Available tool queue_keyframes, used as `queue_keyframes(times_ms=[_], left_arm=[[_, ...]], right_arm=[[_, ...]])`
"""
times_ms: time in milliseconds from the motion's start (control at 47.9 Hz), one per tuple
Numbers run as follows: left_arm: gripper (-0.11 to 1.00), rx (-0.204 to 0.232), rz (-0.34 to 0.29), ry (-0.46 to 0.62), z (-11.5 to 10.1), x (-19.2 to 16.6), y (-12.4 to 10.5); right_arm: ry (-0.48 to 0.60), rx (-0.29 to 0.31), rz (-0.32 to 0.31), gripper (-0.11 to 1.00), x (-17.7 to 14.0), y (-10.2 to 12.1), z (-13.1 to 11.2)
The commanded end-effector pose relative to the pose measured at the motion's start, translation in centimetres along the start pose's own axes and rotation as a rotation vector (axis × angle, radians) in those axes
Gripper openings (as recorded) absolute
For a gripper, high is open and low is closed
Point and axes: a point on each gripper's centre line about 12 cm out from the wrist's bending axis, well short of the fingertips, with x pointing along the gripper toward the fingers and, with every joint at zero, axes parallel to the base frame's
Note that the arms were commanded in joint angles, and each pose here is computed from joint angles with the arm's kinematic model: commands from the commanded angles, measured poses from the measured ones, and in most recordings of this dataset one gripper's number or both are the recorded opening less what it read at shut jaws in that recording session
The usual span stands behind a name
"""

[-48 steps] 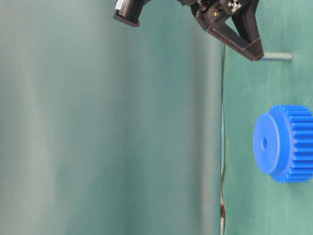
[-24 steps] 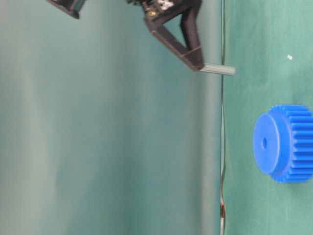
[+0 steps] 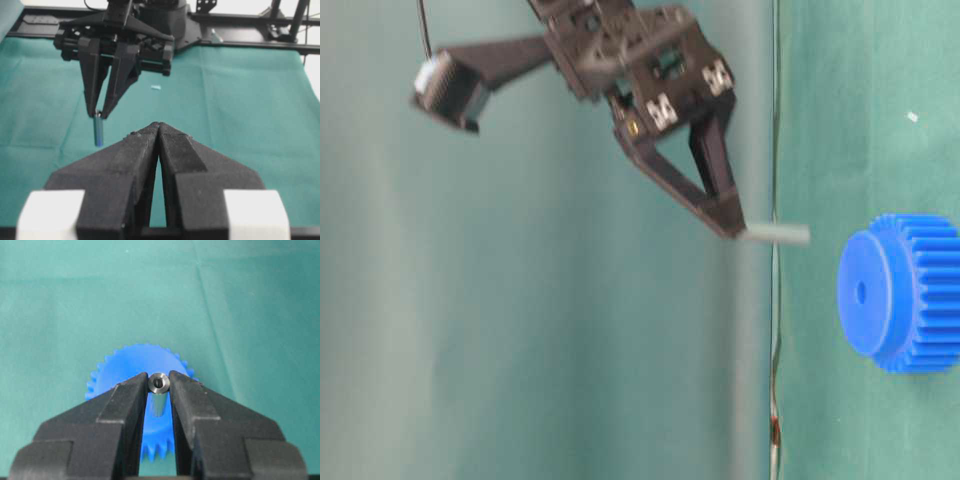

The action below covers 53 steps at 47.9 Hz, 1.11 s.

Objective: Insert the shaft into the center hole of the gear.
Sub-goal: 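Carry the shaft with the right gripper left over the gear's center hole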

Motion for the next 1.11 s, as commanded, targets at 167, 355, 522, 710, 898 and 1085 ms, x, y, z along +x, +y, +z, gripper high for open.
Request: queue_keyframes(times_ms=[167,355,522,710,898,1085], left_arm=[[0.00,-0.002,-0.004,-0.020,0.9,0.2,-0.1],[0.00,0.000,-0.004,-0.018,0.9,0.3,-0.1],[0.00,-0.002,-0.004,-0.015,0.8,0.3,-0.1],[0.00,-0.003,-0.004,-0.015,0.8,0.3,-0.1],[0.00,-0.003,-0.004,-0.015,0.8,0.3,-0.1],[0.00,-0.002,-0.004,-0.014,0.8,0.3,-0.1]], right_arm=[[-0.015,0.002,0.005,0.17,1.9,0.3,1.0],[0.003,0.009,0.001,0.17,2.6,0.3,0.5],[-0.009,0.008,0.002,0.17,2.6,0.3,0.6],[-0.026,0.005,0.007,0.17,2.7,0.6,0.8],[-0.016,0.008,0.007,0.17,3.1,0.7,0.4],[-0.011,0.011,0.003,0.17,3.8,0.5,0.0]])
